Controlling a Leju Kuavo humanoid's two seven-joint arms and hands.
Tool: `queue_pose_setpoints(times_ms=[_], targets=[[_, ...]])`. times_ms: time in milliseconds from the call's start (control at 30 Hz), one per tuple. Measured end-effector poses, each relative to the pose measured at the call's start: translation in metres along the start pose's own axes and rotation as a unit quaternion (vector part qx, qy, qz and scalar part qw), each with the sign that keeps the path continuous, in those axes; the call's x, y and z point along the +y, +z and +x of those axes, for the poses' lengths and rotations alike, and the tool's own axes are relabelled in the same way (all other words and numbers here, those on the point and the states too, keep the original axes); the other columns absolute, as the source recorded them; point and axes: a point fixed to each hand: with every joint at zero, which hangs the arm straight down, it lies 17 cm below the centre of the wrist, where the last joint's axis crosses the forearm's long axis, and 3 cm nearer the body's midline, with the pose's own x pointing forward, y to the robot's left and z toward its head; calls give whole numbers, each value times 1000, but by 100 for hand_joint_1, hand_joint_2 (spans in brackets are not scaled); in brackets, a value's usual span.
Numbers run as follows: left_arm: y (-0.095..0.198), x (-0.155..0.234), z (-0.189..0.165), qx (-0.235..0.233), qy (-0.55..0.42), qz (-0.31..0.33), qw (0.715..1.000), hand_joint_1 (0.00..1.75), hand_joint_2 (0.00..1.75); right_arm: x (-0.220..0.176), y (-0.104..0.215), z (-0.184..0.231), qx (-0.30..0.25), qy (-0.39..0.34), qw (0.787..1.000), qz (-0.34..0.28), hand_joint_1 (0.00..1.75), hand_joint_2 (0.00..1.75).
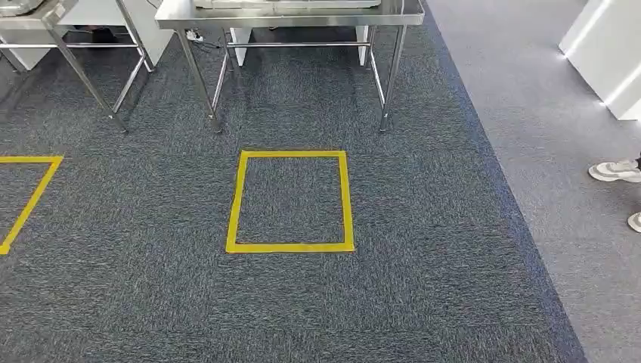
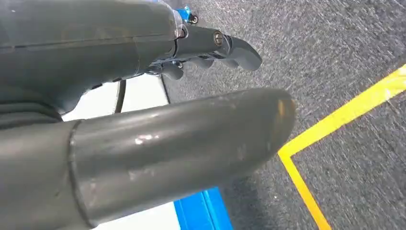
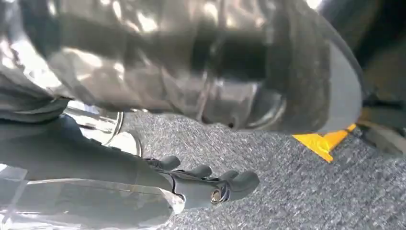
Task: Take the parts from the cabinet and place them on the table.
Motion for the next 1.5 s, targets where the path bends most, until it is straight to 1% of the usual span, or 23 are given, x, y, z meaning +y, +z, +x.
queue_pose_setpoints(times_ms=[400,533,667,1000,1500], targets=[[0,7,2,8,1,10,1000,0,0,-3,0,3,-1,2,1000,-2,0,0],[0,4,-4,12,1,10,1000,0,0,-2,0,2,1,2,1000,-1,0,0],[0,8,-4,9,1,10,1000,0,0,4,0,4,0,2,1000,5,0,0],[0,5,0,5,1,7,1000,0,0,2,0,2,1,2,1000,2,0,0],[0,6,-2,11,5,9,1000,0,0,1,0,2,2,2,1000,1,0,0]])
